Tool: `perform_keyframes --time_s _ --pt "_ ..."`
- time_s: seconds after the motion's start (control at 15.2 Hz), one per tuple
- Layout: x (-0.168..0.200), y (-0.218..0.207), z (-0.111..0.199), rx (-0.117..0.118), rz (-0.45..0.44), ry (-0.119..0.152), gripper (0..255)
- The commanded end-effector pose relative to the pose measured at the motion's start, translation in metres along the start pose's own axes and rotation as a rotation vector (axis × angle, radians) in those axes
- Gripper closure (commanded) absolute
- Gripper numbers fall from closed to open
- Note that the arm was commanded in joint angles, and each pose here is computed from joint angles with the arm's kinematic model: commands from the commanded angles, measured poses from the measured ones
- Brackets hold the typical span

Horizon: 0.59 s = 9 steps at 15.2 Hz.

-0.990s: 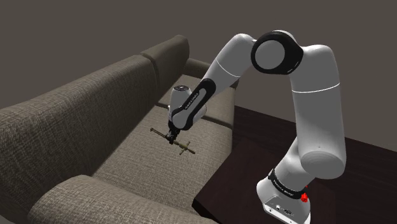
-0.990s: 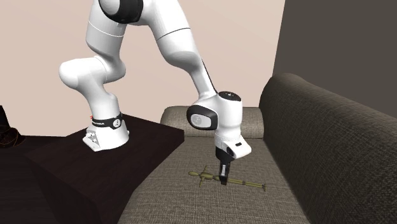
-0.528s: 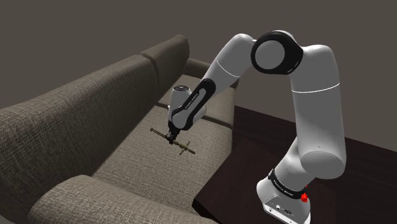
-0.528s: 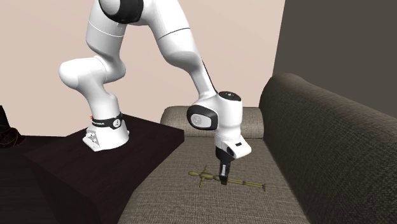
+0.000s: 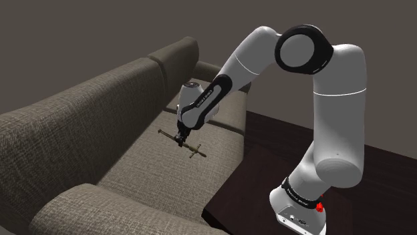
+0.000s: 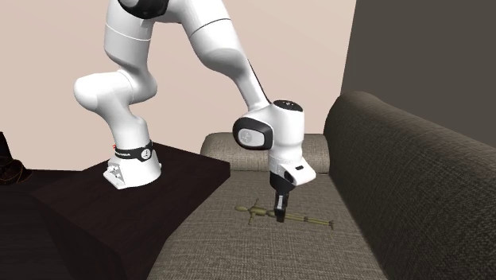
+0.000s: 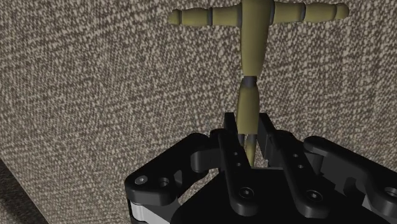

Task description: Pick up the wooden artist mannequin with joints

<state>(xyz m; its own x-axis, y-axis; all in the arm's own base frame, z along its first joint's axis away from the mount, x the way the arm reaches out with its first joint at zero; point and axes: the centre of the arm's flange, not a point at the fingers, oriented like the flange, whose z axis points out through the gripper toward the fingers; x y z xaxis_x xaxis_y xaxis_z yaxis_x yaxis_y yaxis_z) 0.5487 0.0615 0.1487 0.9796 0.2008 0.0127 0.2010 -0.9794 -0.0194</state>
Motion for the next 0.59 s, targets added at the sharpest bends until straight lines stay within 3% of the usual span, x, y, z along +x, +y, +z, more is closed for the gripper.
perform_keyframes --time_s 0.0,0.53 --pt "0.000 -0.001 -0.011 0.000 0.000 0.000 255" --pt "0.001 -0.001 -0.043 0.000 0.000 0.000 255"
